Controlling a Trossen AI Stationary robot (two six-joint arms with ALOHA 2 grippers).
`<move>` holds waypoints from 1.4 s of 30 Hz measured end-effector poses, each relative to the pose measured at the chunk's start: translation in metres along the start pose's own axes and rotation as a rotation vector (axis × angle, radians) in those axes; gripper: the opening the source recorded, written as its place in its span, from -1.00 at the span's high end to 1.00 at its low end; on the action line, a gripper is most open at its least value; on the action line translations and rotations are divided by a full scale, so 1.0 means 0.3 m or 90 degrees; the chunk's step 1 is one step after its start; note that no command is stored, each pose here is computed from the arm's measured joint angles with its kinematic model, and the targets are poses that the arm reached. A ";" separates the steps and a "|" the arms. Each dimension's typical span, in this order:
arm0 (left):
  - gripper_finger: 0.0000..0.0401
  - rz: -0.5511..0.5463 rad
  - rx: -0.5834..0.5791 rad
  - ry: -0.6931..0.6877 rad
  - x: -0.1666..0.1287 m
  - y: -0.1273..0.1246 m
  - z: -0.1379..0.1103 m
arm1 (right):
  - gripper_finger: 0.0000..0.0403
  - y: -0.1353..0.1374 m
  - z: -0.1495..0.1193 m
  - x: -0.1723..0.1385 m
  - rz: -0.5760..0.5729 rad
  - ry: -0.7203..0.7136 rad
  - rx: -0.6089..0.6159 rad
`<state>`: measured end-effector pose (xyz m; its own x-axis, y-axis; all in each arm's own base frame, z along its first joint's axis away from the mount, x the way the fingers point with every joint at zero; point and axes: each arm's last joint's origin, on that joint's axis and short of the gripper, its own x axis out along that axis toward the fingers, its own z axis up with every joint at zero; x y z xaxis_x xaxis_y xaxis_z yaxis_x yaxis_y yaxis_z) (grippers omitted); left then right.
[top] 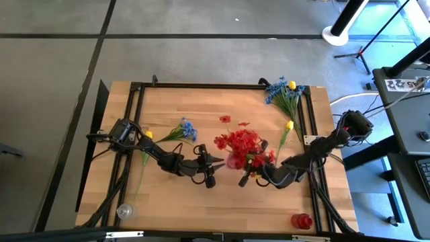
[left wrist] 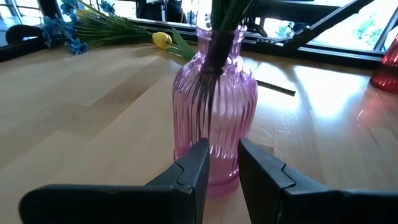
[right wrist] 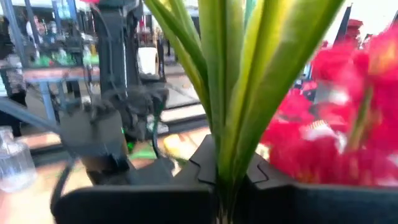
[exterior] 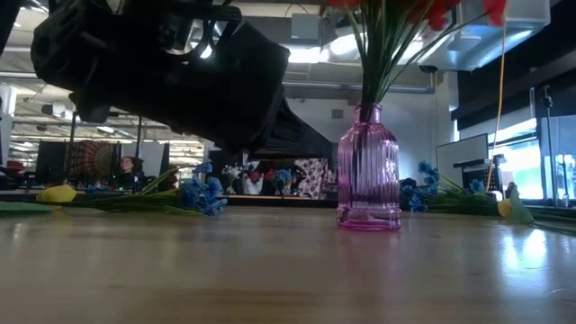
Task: Sort flowers into vase by color
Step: Put the red flowers into the violet vase
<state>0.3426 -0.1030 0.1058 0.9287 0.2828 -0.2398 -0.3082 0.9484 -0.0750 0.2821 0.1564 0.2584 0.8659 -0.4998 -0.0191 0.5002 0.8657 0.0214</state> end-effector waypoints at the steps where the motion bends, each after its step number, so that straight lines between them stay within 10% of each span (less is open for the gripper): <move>1: 0.60 0.000 -0.002 -0.003 0.000 0.000 0.002 | 0.95 -0.006 -0.011 0.007 -0.001 0.008 0.000; 30: 0.60 0.002 0.016 -0.007 -0.003 -0.001 0.011 | 0.88 -0.048 -0.160 0.076 -0.017 0.143 -0.055; 42: 0.60 -0.009 0.021 -0.025 -0.037 -0.004 0.098 | 0.07 -0.003 -0.075 0.095 0.022 0.139 -0.089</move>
<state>0.3389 -0.1031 0.1370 0.9404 0.2746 -0.2005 -0.2890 0.9562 -0.0462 0.3062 0.1420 0.2355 0.8532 -0.4649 -0.2365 0.4512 0.8853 -0.1127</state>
